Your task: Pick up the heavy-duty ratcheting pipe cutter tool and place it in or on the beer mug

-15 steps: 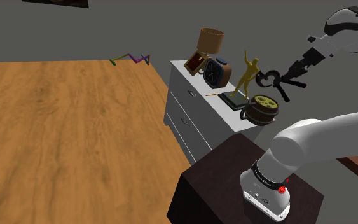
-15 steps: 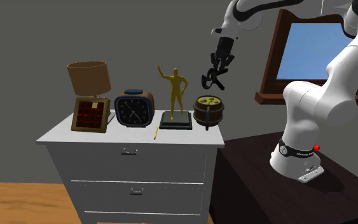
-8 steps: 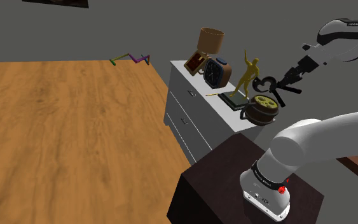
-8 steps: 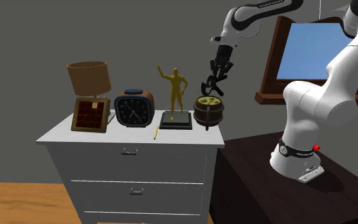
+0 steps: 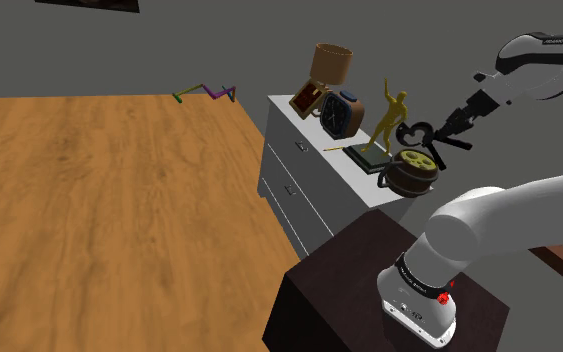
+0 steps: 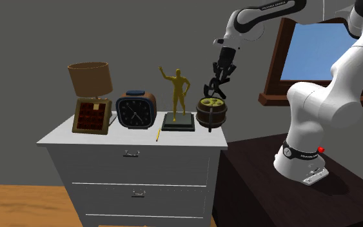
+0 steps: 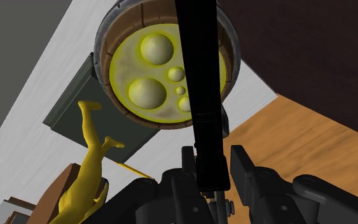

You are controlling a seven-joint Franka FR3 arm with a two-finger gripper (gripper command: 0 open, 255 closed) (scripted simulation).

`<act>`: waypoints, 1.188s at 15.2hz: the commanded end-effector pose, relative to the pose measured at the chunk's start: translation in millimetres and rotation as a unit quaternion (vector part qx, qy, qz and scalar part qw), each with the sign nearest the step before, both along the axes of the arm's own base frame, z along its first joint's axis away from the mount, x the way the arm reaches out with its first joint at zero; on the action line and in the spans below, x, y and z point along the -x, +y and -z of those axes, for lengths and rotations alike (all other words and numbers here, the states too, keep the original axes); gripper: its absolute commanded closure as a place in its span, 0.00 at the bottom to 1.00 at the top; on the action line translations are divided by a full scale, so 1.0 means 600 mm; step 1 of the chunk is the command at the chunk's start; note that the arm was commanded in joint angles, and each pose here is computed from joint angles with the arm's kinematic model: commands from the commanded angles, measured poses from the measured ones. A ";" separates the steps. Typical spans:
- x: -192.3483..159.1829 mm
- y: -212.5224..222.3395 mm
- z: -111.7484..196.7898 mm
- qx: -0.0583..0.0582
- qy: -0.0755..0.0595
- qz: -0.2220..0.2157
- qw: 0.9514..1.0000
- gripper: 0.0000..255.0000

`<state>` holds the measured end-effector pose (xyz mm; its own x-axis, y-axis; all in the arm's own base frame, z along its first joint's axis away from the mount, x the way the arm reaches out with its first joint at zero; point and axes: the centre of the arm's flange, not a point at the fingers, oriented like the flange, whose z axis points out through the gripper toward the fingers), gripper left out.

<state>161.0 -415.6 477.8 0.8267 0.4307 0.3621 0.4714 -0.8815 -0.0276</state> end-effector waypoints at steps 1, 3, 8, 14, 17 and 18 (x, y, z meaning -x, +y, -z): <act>0.000 0.000 0.000 0.000 0.000 0.000 1.000 1.00; 0.000 0.000 0.000 0.000 0.000 0.000 1.000 0.00; 0.007 -0.004 -0.021 0.000 0.000 0.000 1.000 0.00; 0.026 -0.016 -0.078 0.000 0.000 0.000 1.000 0.00; 0.026 -0.016 -0.078 0.000 0.000 0.000 1.000 0.00; 0.026 -0.016 -0.078 0.000 0.000 0.000 1.000 0.00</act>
